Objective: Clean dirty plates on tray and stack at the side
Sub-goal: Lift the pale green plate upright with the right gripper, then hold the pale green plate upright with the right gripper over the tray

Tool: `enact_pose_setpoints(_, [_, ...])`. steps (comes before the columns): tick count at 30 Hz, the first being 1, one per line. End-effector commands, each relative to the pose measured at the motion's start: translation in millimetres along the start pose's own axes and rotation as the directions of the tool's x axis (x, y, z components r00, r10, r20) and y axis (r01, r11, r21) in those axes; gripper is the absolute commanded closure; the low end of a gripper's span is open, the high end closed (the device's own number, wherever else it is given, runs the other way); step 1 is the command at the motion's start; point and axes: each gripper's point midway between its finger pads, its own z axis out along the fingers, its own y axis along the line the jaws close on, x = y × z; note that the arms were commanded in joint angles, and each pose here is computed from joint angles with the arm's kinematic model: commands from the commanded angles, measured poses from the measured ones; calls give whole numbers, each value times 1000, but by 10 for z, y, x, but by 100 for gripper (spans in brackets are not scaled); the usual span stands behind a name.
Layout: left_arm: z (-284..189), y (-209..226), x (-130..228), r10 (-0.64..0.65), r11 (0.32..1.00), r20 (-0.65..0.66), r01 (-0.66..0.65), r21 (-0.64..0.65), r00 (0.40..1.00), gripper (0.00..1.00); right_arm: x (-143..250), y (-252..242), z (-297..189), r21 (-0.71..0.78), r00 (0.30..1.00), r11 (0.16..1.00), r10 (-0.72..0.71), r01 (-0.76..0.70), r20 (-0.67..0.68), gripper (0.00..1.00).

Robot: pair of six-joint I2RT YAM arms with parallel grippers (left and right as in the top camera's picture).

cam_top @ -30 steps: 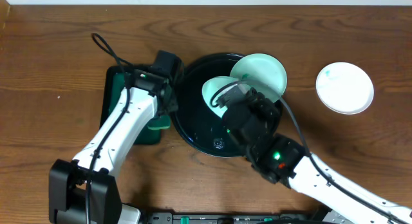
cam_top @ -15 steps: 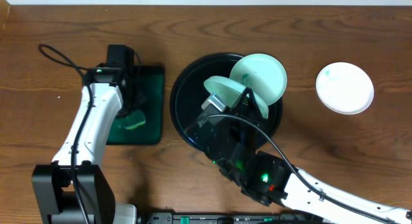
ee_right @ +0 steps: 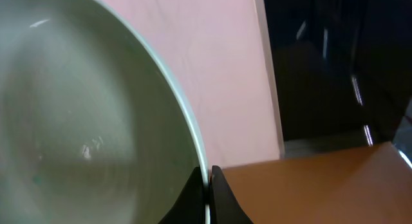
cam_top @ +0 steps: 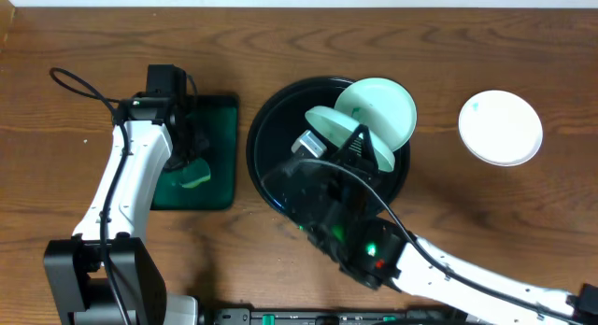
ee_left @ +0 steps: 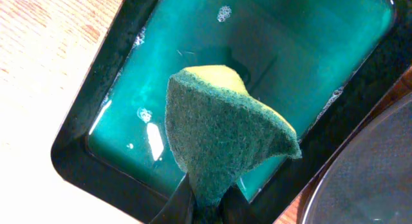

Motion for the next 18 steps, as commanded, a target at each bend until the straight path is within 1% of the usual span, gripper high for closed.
enact_pose_setpoints(1, [-10, 3, -16, 22, 1000, 1, -22, 0, 1000, 93, -3, -38, -13, 45, 997, 996, 73, -72, -32, 99])
enact_pose_setpoints(3, [-10, 2, -18, 24, 1000, 2, -24, 0, 1000, 93, 22, -7, 86, 25, 991, 991, 130, -130, -35, 99])
enact_pose_setpoints(5, [-10, 2, -16, 25, 1000, 1, -25, 1, 1000, 93, 112, -81, 198, 66, 967, 969, 244, -240, -69, 99])
enact_pose_setpoints(6, [-10, 0, -12, 25, 1000, -1, -25, 2, 1000, 93, 112, -101, 177, 79, 959, 960, 276, -270, -69, 99])
enact_pose_setpoints(7, [-10, -1, -10, 25, 1000, -2, -25, 3, 1000, 93, 86, -94, 135, 77, 958, 958, 281, -276, -60, 99])
enact_pose_setpoints(10, [-10, -2, -14, 25, 1000, 0, -25, 3, 1000, 93, -17, 46, 110, -8, 967, 967, 254, -254, -16, 99])
enact_pose_setpoints(13, [-10, -1, -10, 25, 1000, -2, -25, 3, 1000, 93, 69, 4, 220, 22, 948, 949, 315, -314, -48, 99])
enact_pose_setpoints(14, [-10, -1, -10, 25, 1000, -2, -25, 3, 1000, 93, 35, 26, 174, 10, 944, 945, 328, -328, -36, 99])
enact_pose_setpoints(16, [-10, -3, -14, 25, 1000, 0, -25, 4, 1000, 93, -79, 149, 52, -61, 933, 932, 359, -358, 5, 99])
enact_pose_setpoints(18, [-10, -7, -21, 24, 1000, 3, -24, 5, 1000, 93, -122, 297, 4, -140, 882, 874, 470, -466, 1, 99])
